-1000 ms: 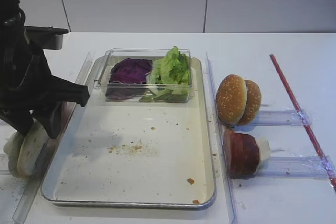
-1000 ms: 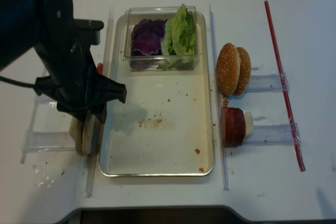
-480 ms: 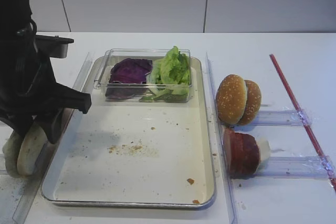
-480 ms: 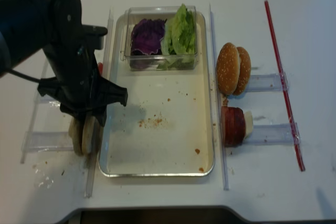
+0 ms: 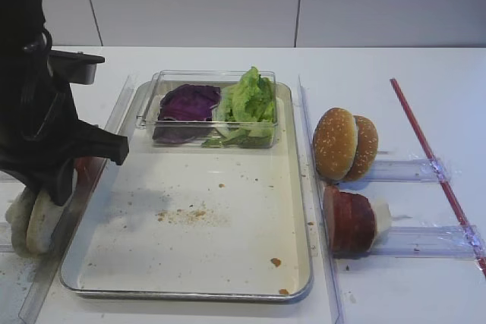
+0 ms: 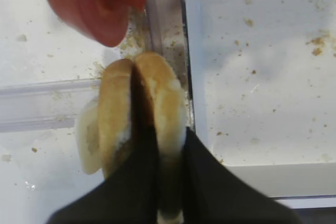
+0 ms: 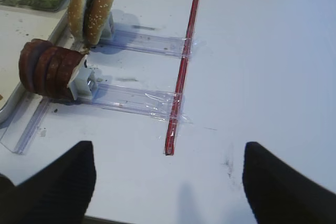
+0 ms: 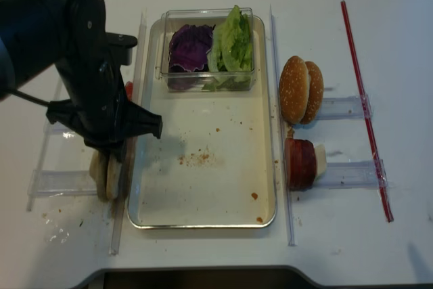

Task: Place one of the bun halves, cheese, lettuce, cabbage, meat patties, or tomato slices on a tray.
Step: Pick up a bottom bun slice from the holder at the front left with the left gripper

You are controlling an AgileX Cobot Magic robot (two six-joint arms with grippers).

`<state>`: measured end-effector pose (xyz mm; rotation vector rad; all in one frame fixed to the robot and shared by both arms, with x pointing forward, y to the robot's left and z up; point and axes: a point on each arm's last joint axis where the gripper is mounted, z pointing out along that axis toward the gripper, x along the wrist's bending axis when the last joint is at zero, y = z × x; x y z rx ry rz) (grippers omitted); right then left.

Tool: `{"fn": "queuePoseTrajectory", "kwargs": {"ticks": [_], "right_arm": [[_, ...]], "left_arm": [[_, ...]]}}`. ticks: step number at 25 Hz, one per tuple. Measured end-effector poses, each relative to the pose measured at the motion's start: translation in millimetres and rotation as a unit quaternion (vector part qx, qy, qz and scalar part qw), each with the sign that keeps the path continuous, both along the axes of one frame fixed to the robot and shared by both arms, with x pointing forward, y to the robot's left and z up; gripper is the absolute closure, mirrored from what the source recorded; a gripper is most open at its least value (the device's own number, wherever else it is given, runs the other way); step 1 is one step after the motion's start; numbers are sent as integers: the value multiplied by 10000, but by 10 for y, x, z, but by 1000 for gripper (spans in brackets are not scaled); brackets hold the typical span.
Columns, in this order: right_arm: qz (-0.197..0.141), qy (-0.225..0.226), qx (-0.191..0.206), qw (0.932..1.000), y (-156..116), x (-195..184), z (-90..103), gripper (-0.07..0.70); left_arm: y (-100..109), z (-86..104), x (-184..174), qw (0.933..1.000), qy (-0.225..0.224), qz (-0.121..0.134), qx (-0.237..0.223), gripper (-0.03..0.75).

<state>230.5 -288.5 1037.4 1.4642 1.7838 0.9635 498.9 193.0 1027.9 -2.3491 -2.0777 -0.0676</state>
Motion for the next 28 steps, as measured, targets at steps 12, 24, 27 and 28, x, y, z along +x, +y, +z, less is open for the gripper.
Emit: {"fn": "queuePoseTrajectory", "kwargs": {"ticks": [12, 24, 27, 28], "right_arm": [[0, 0, 0, 10000, 0, 0, 0, 49], [0, 0, 0, 10000, 0, 0, 0, 49], [0, 0, 0, 10000, 0, 0, 0, 49], [0, 0, 0, 10000, 0, 0, 0, 49]], "left_arm": [[0, 0, 0, 10000, -2, 56, -2, 661], [36, 256, -134, 9984, -367, 296, -300, 666], [38, 306, -166, 9978, -429, 323, -394, 667], [35, 320, -176, 9975, -437, 333, -439, 667]]}}
